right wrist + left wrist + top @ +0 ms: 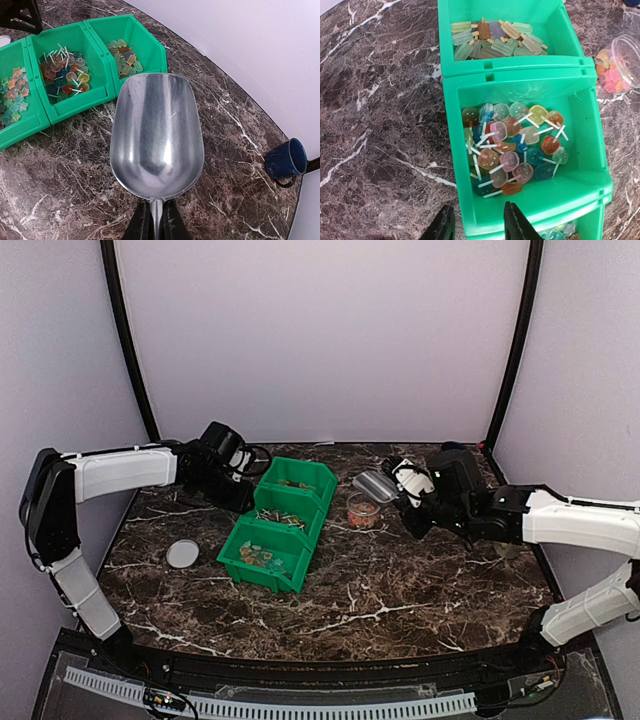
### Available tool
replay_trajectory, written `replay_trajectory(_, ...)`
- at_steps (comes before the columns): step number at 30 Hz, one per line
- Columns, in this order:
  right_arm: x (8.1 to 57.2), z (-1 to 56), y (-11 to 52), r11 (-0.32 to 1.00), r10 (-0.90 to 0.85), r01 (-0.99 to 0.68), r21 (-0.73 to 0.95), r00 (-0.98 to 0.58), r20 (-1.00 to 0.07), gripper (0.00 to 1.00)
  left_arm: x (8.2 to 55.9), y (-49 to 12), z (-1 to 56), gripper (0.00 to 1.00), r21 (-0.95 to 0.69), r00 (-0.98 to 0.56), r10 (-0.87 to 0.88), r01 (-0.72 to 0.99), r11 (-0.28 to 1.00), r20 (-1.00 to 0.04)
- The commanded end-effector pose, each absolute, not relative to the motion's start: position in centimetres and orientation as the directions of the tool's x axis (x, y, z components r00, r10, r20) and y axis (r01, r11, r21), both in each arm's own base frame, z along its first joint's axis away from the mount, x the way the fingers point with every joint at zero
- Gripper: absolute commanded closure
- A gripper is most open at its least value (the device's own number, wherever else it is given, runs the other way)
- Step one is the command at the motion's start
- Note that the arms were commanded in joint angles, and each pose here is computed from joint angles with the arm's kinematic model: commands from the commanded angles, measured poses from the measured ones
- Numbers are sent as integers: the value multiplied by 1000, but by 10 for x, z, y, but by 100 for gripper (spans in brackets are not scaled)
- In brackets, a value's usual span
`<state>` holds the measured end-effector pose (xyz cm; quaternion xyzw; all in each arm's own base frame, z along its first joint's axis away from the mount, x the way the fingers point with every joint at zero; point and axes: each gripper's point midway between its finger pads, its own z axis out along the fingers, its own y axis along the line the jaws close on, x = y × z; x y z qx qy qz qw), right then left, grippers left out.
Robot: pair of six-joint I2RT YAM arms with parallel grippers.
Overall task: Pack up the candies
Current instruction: Adjust the fake candies in the storage box.
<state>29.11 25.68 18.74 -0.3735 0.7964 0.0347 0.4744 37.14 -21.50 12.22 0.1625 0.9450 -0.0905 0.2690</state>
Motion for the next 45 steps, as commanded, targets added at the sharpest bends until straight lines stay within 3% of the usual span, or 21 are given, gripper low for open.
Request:
replay_trajectory(1, 292, 216, 260, 741, -512, -604, -294, -224, -829, 100, 385, -212, 124, 63, -29, -789, 282, 355, 934, -546)
replay_trajectory(9, 291, 214, 263, 733, -517, -613, -295, -220, -827, 100, 388, -213, 93, 64, -40, -831, 290, 350, 936, -475)
replay_trajectory(28, 288, 212, 265, 727, -522, -617, -300, -214, -826, 100, 405, -214, 60, 69, -78, -872, 254, 313, 947, -418)
replay_trajectory(36, 287, 213, 266, 725, -524, -620, -301, -212, -825, 100, 402, -214, 53, 76, -84, -878, 254, 312, 946, -405)
replay_trajectory(45, 279, 219, 283, 682, -564, -664, -305, -212, -798, 100, 399, -218, 59, 93, -118, -881, 242, 313, 942, -408)
